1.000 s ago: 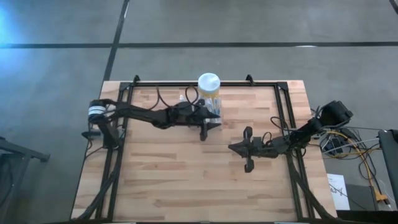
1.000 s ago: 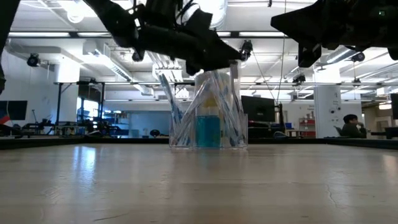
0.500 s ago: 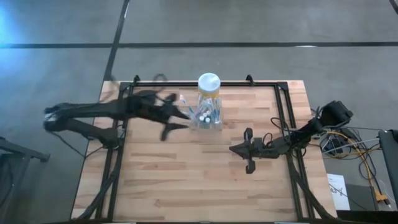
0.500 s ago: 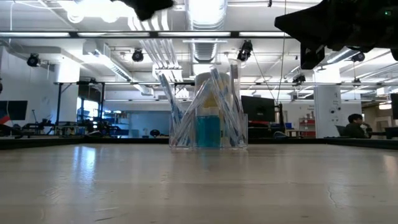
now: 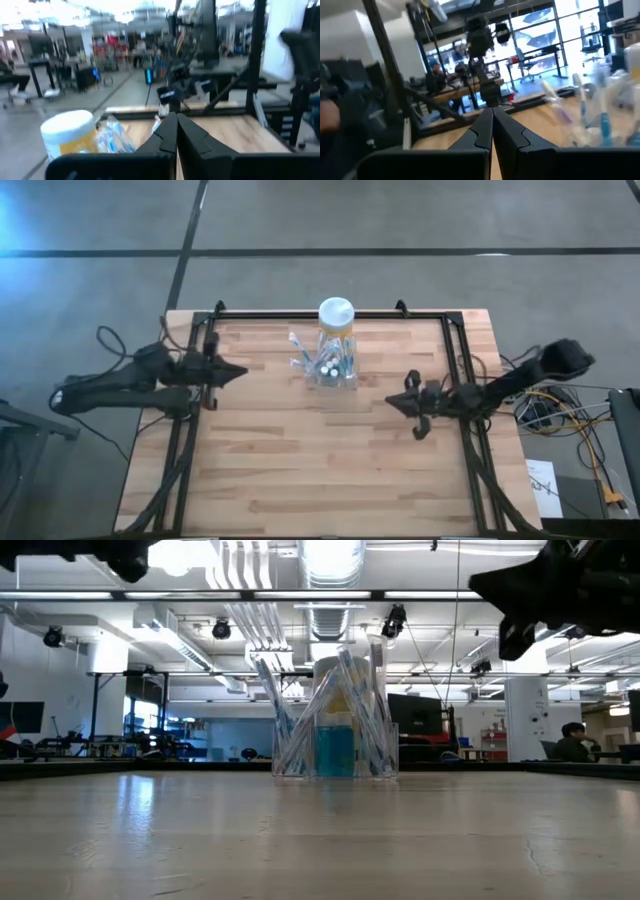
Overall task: Pick & Place toothbrushing station
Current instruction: Return to Home Position
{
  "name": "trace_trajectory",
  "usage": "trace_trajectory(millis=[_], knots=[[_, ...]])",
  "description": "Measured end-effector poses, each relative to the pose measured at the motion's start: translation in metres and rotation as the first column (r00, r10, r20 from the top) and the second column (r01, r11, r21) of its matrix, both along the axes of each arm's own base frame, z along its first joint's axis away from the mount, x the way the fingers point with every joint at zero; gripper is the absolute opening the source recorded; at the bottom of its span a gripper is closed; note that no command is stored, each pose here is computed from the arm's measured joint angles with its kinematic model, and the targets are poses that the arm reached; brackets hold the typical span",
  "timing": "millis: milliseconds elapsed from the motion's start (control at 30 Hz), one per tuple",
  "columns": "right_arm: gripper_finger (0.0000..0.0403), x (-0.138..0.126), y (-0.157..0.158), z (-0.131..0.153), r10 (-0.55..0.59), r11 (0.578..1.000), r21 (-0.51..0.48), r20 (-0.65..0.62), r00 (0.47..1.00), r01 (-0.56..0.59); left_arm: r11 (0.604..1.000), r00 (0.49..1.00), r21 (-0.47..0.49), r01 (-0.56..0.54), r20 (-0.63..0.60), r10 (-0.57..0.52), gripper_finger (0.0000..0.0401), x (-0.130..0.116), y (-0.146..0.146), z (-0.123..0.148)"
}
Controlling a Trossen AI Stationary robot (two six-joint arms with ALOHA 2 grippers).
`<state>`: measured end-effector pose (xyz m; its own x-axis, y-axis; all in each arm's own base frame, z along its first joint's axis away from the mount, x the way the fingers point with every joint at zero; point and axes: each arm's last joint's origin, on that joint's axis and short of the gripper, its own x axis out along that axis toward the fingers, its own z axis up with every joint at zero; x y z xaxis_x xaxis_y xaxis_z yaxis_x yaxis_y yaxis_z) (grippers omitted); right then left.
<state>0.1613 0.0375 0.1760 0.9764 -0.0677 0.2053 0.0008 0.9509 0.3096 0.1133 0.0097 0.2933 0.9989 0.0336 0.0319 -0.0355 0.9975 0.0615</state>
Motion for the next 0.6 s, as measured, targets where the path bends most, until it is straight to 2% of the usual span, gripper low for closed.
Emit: trace_trajectory(millis=[67,133,267,333,400,500,600], knots=[[0.0008,-0.011,-0.007,0.003,-0.014,1.000,0.020,0.024,1.000,0.013,1.000,1.000,0.002,0.000,0.024,0.000,0.0004,-0.007,-0.001,-0.007],[0.0008,-0.017,-0.010,0.004,-0.023,1.000,0.013,-0.017,1.000,0.023,1.000,0.998,0.006,0.000,0.061,0.000,0.0004,-0.013,-0.001,-0.012],[0.0008,-0.025,-0.015,0.012,-0.041,0.999,-0.019,-0.230,0.972,0.038,1.000,0.991,0.014,-0.001,0.134,-0.001,0.0003,-0.021,-0.002,-0.021],[0.0008,-0.034,-0.017,0.020,-0.043,0.999,-0.036,-0.287,0.957,0.034,1.000,0.990,0.016,0.006,0.139,-0.008,0.0002,-0.021,-0.002,-0.028],[0.0008,-0.043,-0.018,0.028,-0.040,0.999,-0.045,-0.261,0.964,0.029,1.000,0.995,0.016,0.018,0.100,-0.020,0.0002,-0.021,-0.003,-0.037],[0.0008,-0.059,-0.022,0.038,-0.041,0.997,-0.066,-0.144,0.989,0.031,1.000,0.995,0.023,0.018,0.093,-0.020,0.0002,-0.023,-0.003,-0.046],[0.0008,-0.071,-0.025,0.030,-0.051,0.997,-0.068,-0.080,0.995,0.046,0.999,0.992,0.031,0.015,0.121,-0.019,0.0001,-0.028,-0.003,-0.059]])
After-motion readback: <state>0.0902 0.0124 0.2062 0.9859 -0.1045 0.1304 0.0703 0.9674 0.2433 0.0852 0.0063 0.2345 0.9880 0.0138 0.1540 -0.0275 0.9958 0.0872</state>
